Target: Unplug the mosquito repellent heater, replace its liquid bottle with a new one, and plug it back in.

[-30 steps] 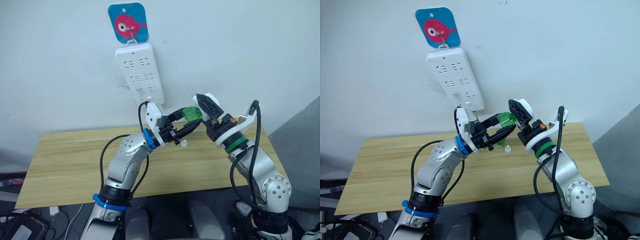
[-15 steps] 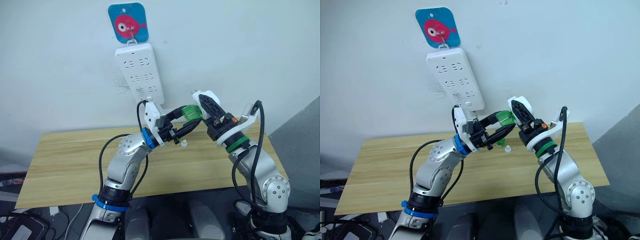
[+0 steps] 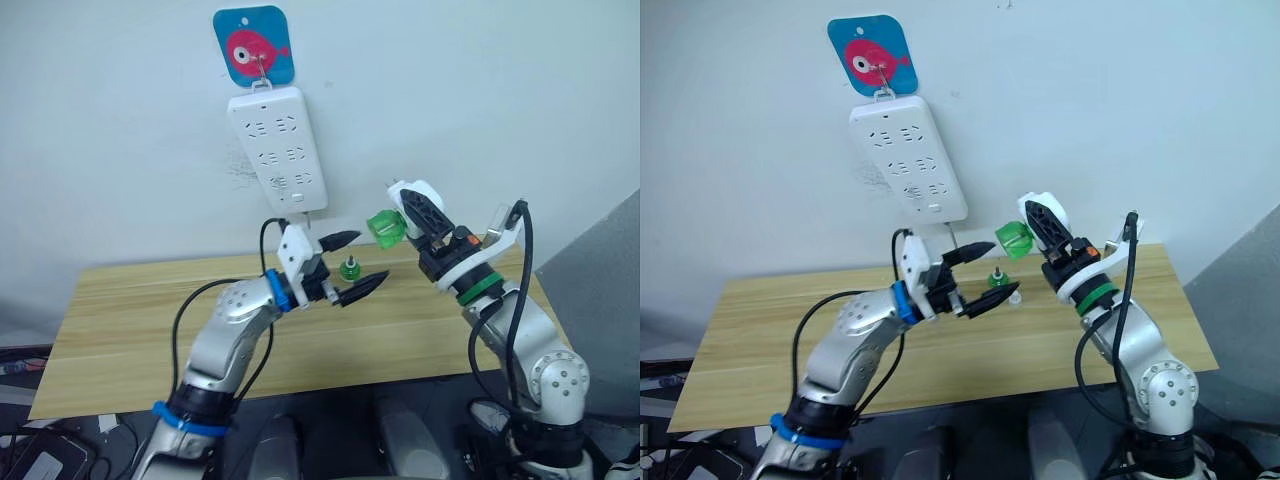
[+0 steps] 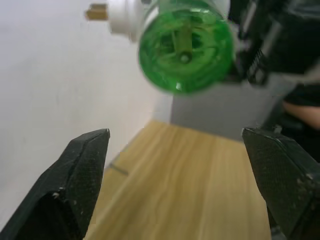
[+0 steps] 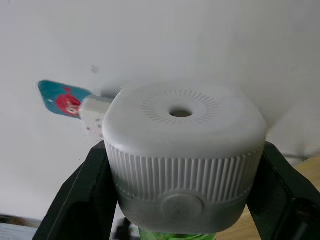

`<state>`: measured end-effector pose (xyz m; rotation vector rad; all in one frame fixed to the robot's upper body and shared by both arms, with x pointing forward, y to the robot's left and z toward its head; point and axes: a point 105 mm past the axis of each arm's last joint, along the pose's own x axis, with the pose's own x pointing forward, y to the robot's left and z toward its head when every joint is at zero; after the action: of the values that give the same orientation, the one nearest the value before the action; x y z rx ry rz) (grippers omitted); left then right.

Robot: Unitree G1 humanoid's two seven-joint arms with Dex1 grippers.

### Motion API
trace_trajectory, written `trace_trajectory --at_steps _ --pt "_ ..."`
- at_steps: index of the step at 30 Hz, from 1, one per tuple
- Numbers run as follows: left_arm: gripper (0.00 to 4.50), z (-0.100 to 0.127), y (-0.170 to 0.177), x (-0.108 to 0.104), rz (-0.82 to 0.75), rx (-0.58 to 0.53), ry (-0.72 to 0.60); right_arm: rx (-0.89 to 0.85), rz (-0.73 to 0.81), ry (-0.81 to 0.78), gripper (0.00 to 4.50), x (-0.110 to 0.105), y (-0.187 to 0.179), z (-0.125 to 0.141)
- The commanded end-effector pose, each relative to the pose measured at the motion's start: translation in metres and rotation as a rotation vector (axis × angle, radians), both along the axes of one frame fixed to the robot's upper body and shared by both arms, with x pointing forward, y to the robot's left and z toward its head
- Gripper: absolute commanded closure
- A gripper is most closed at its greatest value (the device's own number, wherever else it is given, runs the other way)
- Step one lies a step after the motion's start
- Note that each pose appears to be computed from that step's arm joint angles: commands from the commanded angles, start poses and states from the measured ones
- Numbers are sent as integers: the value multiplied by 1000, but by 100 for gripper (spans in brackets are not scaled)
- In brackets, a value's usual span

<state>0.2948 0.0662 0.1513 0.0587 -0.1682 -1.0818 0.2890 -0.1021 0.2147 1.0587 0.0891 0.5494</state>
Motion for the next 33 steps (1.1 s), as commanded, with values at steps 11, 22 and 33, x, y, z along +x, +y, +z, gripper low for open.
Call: trace_trajectory --at_steps 11,22,33 --pt "0 34 104 30 380 86 -105 -471 29 -378 151 -18 4 37" --pt "0 55 119 66 394 74 -83 -716 111 -539 151 -29 23 38" --pt "0 71 100 84 287 19 -64 -764 142 -565 151 -34 28 35"
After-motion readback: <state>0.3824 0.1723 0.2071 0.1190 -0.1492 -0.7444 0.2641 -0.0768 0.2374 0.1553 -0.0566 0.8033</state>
